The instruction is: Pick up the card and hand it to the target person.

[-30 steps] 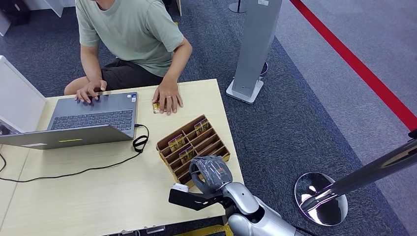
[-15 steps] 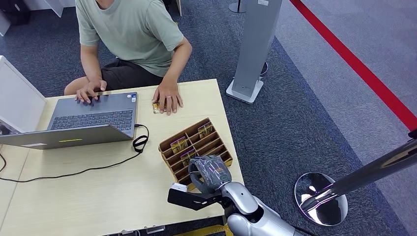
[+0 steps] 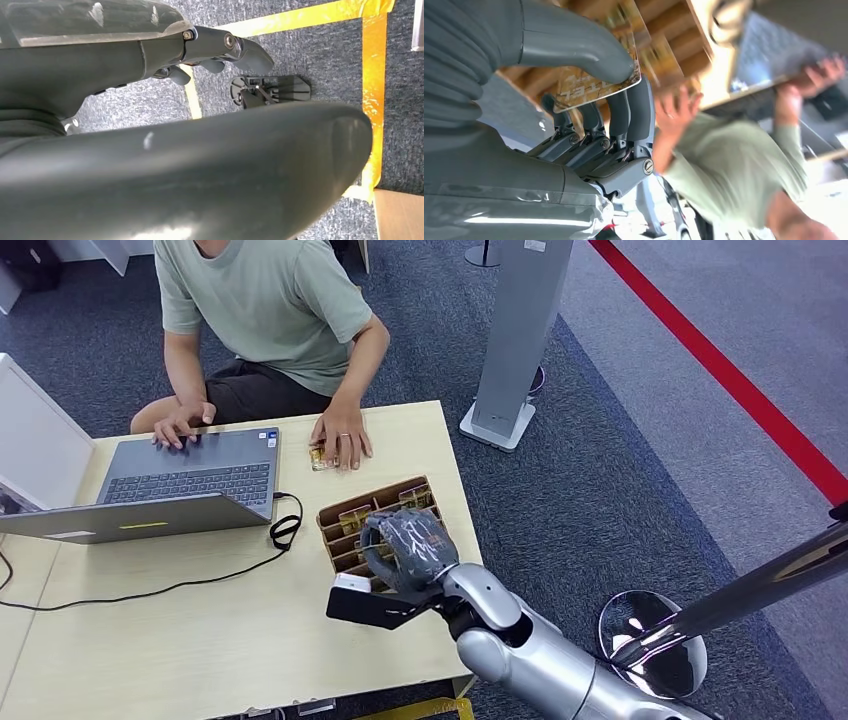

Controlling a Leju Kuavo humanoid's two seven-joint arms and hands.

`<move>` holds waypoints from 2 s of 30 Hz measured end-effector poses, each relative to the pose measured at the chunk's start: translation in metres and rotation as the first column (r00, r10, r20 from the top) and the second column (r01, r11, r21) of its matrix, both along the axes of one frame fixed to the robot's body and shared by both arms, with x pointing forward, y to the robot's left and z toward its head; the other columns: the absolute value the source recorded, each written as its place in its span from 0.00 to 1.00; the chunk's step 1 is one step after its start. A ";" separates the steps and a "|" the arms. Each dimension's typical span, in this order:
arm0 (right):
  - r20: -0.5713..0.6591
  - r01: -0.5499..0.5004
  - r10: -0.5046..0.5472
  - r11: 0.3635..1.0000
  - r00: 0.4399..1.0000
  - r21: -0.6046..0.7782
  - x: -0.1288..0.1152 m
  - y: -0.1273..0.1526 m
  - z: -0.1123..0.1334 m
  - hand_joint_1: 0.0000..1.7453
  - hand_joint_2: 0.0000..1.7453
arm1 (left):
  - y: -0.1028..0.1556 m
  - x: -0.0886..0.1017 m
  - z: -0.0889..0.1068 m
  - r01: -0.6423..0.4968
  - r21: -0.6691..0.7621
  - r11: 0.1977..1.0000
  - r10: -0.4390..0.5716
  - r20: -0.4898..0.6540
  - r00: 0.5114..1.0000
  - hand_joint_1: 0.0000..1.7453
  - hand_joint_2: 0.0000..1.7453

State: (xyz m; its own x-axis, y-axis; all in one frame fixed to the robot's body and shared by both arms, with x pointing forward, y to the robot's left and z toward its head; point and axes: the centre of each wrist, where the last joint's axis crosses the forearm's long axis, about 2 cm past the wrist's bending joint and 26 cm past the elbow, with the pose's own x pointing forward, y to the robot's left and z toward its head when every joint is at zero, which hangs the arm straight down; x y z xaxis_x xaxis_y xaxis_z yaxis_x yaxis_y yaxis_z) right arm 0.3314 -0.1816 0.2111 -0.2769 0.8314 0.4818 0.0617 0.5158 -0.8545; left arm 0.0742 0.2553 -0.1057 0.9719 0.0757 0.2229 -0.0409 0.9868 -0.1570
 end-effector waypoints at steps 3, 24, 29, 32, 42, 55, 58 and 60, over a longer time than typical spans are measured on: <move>0.077 -0.033 0.029 0.998 0.997 0.054 0.020 -0.001 0.032 0.84 1.00 | 0.000 0.006 0.001 0.028 0.001 1.000 -0.028 -0.005 1.000 0.00 0.00; 0.106 -0.020 0.025 0.999 0.994 -0.049 0.102 0.024 0.049 0.84 1.00 | -0.001 0.021 0.004 0.060 0.002 0.998 -0.060 0.007 0.998 0.00 0.00; 0.073 -0.019 0.024 0.997 0.997 -0.070 0.103 0.028 0.040 0.84 1.00 | -0.001 0.021 0.004 0.060 0.002 0.998 -0.060 0.006 0.998 0.00 0.00; 0.060 -0.016 0.021 0.997 0.998 -0.079 0.104 0.029 0.036 0.84 1.00 | -0.001 0.020 0.004 0.060 0.000 0.998 -0.060 0.006 0.998 0.00 0.00; 0.038 -0.013 0.017 0.994 0.999 -0.104 0.105 0.030 0.030 0.84 1.00 | -0.001 0.020 0.004 0.061 -0.001 0.998 -0.061 0.005 0.998 0.00 0.00; 0.059 0.022 -0.023 1.000 0.998 0.006 0.102 0.021 0.035 0.84 1.00 | 0.001 0.014 0.003 0.053 0.001 0.999 -0.053 0.011 0.999 0.00 0.00; 0.059 0.048 -0.051 0.998 0.997 0.048 0.098 0.010 0.050 0.84 1.00 | 0.003 0.007 0.001 0.050 0.002 0.999 -0.050 0.003 0.999 0.00 0.00; 0.075 0.046 -0.049 0.998 0.996 0.051 0.094 0.005 0.055 0.84 1.00 | 0.003 0.005 0.001 0.049 0.003 0.999 -0.049 0.001 0.999 0.00 0.00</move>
